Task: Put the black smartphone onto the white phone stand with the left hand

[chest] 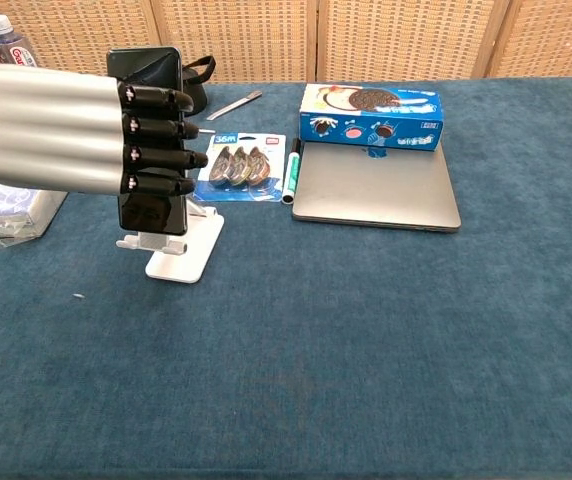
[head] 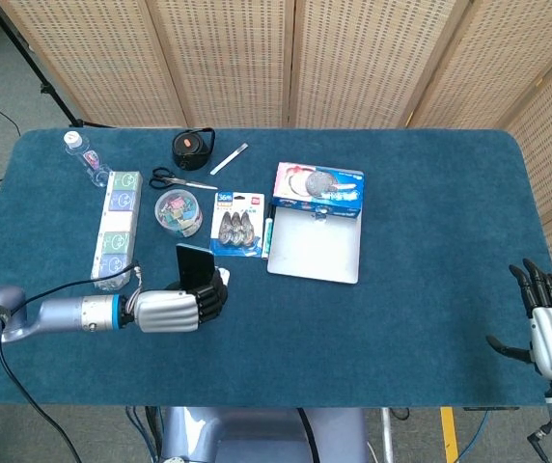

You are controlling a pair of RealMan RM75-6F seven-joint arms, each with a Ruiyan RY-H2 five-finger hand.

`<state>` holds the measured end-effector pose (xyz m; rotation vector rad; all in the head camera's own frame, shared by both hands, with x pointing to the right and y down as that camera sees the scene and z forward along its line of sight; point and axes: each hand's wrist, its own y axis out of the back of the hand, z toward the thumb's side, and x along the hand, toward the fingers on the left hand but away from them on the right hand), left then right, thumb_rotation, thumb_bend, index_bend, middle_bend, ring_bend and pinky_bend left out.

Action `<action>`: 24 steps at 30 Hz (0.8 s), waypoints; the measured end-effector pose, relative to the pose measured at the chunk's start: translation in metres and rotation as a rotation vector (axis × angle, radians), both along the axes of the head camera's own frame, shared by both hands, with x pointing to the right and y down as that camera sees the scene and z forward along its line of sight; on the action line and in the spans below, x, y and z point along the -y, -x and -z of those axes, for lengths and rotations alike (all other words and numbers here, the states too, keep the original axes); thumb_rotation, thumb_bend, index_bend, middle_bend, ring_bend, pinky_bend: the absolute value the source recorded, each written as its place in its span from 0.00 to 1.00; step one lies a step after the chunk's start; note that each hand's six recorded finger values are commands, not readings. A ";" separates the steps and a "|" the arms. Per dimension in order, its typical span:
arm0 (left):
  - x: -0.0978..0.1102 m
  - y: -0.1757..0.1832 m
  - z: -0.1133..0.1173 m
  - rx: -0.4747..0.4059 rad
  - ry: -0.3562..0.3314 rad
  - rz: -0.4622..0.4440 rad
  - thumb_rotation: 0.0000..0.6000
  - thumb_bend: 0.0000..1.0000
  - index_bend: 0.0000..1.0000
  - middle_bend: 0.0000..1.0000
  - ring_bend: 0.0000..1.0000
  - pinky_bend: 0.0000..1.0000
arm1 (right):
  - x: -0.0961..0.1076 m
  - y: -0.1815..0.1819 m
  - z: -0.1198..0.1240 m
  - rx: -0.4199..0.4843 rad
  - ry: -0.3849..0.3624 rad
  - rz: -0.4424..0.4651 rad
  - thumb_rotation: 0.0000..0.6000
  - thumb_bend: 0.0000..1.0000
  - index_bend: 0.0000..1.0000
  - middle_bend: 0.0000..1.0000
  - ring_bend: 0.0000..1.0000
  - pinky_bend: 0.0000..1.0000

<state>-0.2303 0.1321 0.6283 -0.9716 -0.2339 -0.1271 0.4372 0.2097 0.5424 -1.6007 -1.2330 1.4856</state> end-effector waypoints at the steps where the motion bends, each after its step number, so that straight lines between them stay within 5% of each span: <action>1: -0.001 -0.001 -0.001 0.004 -0.001 -0.003 1.00 0.18 0.53 0.35 0.31 0.43 | 0.000 0.000 0.000 0.000 0.000 -0.001 1.00 0.00 0.00 0.00 0.00 0.00; 24: -0.005 -0.007 -0.012 0.051 -0.003 -0.032 1.00 0.18 0.53 0.35 0.31 0.43 | 0.001 -0.002 -0.001 0.007 0.007 -0.010 1.00 0.00 0.00 0.00 0.00 0.00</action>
